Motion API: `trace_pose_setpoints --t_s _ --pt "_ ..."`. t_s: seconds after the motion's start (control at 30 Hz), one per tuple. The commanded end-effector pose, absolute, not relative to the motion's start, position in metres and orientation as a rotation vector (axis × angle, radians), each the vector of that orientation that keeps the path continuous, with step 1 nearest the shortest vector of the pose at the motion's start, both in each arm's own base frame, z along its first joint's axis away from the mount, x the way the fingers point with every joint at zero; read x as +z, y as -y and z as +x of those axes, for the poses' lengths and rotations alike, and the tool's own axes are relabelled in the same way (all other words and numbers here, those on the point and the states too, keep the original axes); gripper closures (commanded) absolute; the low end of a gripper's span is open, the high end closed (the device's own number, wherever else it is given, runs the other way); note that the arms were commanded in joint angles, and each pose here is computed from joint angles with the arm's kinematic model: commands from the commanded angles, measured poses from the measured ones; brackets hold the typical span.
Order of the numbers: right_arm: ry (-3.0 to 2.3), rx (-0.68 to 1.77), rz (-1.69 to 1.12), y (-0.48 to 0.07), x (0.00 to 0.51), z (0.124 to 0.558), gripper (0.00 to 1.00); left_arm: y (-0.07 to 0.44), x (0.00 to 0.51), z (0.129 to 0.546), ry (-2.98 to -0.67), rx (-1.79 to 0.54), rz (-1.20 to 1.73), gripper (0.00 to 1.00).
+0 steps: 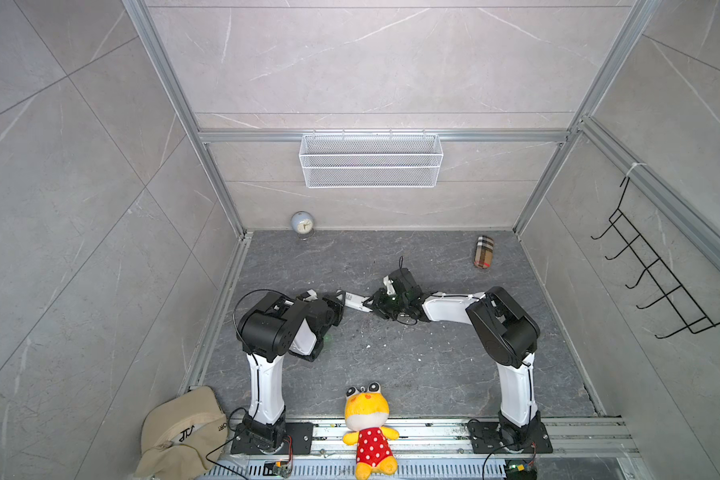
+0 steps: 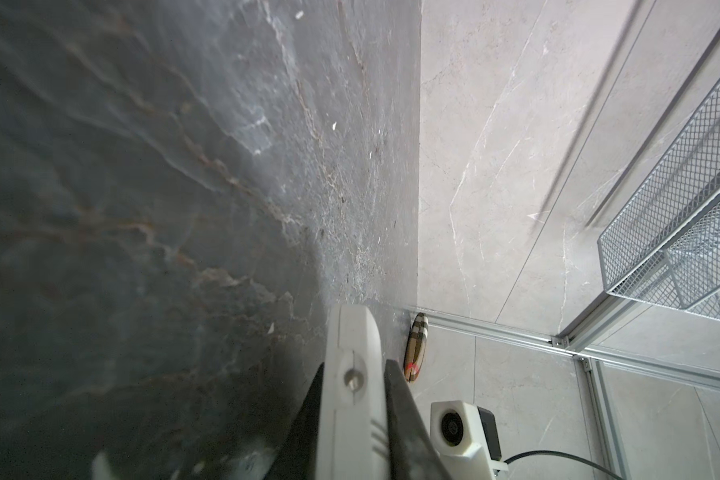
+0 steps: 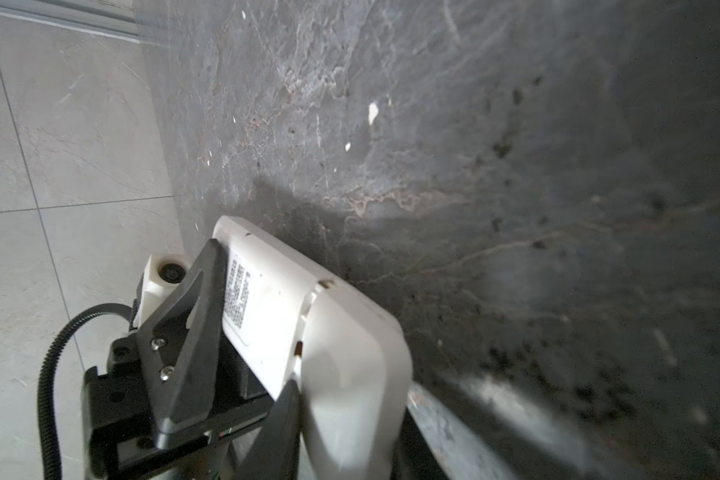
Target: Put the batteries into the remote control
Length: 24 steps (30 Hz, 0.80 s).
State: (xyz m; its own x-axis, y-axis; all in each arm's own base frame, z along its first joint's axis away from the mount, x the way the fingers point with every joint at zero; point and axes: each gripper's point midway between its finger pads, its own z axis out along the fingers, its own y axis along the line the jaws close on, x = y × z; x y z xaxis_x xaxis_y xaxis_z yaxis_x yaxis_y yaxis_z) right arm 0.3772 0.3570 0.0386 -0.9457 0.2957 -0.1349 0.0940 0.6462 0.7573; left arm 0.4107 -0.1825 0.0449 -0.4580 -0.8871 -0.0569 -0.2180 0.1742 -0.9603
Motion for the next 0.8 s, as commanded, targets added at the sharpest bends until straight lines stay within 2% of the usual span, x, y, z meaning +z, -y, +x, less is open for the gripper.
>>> trace_pose_setpoints --t_s 0.0,0.17,0.33,0.57,0.77 --pt "-2.774 0.835 0.250 -0.314 -0.001 0.358 0.70 0.190 0.084 0.425 -1.715 -1.351 -0.849 0.99" --pt "-2.781 0.785 0.217 -0.310 0.004 0.358 0.68 0.187 0.084 0.421 -1.766 -1.277 -0.819 0.99" --pt "-2.781 0.797 0.225 -0.310 0.006 0.356 0.62 0.181 0.080 0.418 -1.873 -1.139 -0.798 0.99" --pt "-2.779 0.816 0.219 -0.312 0.012 0.355 0.60 0.182 0.087 0.417 -1.874 -1.132 -0.768 0.99" --pt "-2.778 0.728 0.122 -0.295 0.034 0.343 0.41 0.183 0.102 0.412 -1.887 -1.121 -0.711 0.99"
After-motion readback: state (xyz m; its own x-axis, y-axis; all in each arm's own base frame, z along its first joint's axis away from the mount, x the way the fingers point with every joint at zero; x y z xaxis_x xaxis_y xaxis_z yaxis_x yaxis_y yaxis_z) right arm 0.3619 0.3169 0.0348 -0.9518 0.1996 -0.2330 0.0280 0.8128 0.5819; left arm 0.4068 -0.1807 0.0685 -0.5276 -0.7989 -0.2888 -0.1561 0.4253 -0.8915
